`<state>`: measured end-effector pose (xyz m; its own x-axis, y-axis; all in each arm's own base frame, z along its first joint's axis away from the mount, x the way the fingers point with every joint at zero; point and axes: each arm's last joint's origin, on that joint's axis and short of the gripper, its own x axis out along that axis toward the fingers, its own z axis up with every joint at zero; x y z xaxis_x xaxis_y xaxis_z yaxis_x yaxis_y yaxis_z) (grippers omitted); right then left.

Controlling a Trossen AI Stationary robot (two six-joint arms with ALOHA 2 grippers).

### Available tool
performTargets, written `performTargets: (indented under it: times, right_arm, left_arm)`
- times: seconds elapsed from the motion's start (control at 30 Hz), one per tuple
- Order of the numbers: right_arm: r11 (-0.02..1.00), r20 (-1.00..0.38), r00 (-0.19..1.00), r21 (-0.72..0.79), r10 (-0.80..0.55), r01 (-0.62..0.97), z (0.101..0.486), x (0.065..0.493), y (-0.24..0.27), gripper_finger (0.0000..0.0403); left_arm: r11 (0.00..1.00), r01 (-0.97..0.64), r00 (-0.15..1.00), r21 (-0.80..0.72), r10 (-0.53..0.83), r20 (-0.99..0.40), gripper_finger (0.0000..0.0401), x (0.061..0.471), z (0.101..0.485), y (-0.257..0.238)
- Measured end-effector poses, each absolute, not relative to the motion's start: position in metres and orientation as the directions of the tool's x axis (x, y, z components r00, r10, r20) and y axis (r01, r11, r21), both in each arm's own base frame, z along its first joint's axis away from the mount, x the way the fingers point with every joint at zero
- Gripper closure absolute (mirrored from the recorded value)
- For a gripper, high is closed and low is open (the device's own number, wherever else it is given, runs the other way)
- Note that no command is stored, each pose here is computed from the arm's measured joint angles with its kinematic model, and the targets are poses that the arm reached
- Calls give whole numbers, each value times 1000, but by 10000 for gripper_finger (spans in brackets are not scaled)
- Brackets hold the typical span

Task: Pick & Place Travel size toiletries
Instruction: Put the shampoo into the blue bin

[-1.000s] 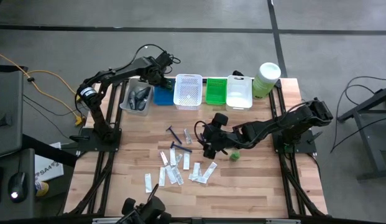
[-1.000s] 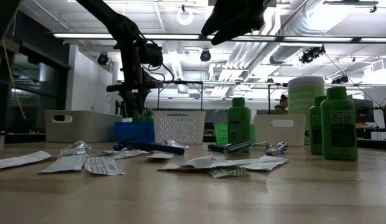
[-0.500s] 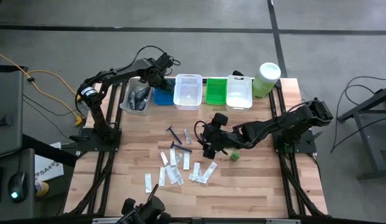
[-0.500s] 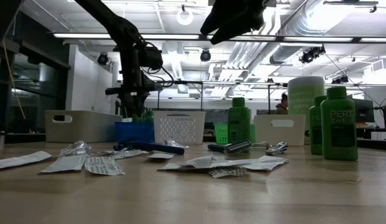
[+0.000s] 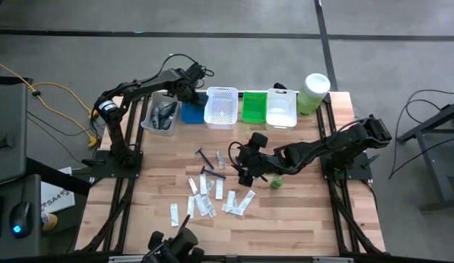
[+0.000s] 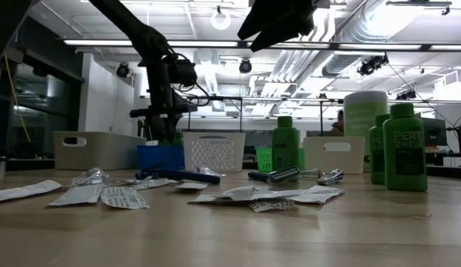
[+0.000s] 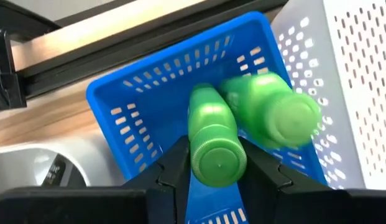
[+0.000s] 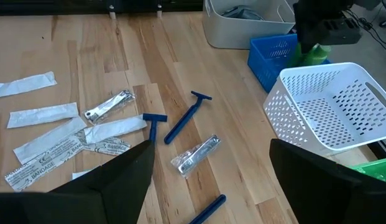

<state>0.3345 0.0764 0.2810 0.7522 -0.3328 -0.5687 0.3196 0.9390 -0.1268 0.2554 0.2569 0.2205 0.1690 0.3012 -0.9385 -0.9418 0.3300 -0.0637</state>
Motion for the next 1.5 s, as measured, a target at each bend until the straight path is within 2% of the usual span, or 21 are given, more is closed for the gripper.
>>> performTargets:
  times: [0.67, 1.0, 1.3, 1.5]
  right_arm:
    - [941, -572, 752, -121, -327, 317, 281, 334, 76, 89]
    - [940, -573, 752, -115, -327, 321, 281, 334, 76, 89]
    - [940, -573, 752, -115, -326, 320, 281, 334, 77, 89]
    - [939, -574, 750, -118, -329, 322, 280, 334, 76, 89]
  left_arm:
    - [357, -932, 174, -62, 290, -941, 268, 257, 217, 257]
    - [390, -919, 195, -59, 317, -928, 267, 264, 247, 260]
    - [396, -917, 175, -35, 323, -930, 267, 266, 248, 257]
    - [431, -901, 206, -38, 350, -914, 267, 265, 266, 245]
